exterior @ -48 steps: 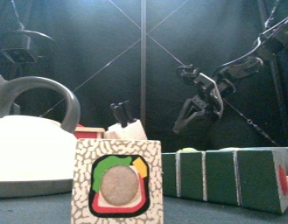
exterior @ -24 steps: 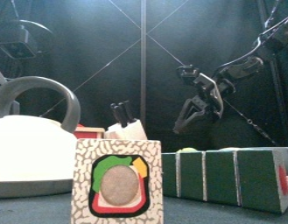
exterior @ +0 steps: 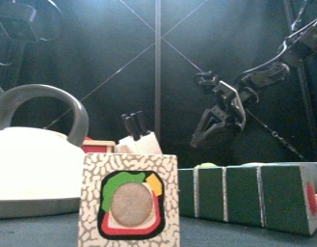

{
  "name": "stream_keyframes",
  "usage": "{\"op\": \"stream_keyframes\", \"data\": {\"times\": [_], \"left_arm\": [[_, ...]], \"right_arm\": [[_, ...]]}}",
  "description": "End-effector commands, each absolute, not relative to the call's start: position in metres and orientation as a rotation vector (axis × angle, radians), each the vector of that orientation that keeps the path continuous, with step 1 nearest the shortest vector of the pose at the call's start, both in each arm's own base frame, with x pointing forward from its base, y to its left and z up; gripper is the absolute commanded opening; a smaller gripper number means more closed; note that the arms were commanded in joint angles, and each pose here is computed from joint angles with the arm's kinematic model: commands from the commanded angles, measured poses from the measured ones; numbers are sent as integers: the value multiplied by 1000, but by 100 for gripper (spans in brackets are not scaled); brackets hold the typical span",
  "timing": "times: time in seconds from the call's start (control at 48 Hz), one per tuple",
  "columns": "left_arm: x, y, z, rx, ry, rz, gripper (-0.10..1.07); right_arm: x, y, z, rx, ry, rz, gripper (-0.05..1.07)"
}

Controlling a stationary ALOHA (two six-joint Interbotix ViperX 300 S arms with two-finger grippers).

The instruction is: Grab apple half on table

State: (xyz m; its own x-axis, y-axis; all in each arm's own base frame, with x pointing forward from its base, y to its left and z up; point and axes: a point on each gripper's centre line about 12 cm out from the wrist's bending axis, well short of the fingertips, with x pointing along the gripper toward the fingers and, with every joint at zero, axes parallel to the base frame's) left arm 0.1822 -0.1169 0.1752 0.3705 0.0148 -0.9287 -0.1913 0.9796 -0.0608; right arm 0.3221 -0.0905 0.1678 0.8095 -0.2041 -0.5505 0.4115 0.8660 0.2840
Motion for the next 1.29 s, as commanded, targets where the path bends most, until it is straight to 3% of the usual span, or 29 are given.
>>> {"op": "stream_keyframes", "data": {"times": [0.0,0.188,0.375,0.688,1.271], "left_arm": [[185,-123,179,-202,1197,134,102],[185,-129,171,-262,1203,106,102],[181,-118,146,-360,1233,185,102],[177,-117,123,-501,1251,230,102],[197,-119,103,-606,1236,251,102]], "right_arm": [[328,-91,179,404,499,-331,37],[328,-94,174,406,512,-340,37],[330,-95,171,403,527,-342,37],[331,-95,171,403,535,-344,37],[330,-94,170,399,553,-346,37]]}}
